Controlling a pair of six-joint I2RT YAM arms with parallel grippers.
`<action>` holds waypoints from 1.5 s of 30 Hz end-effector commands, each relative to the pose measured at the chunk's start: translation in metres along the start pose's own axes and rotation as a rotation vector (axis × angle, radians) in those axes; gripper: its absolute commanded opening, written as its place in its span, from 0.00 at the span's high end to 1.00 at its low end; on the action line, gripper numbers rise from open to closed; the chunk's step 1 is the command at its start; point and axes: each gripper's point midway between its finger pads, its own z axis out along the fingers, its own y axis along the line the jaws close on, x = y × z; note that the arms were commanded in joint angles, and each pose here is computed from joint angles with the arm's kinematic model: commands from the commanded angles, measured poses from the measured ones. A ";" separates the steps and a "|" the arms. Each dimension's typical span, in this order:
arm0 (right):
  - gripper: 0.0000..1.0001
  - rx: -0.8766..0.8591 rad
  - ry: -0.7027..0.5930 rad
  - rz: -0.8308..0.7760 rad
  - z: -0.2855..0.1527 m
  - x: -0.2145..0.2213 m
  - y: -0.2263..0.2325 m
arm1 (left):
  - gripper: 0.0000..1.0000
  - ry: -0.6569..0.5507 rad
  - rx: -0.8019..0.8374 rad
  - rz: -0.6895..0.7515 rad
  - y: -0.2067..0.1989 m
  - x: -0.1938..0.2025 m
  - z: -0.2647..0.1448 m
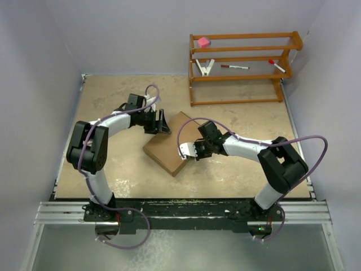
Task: Fold the paper box
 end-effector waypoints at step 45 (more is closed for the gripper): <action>0.00 1.155 -0.598 0.884 -0.506 -0.093 -0.138 | 0.02 -0.977 0.044 0.431 -0.264 -0.081 -0.343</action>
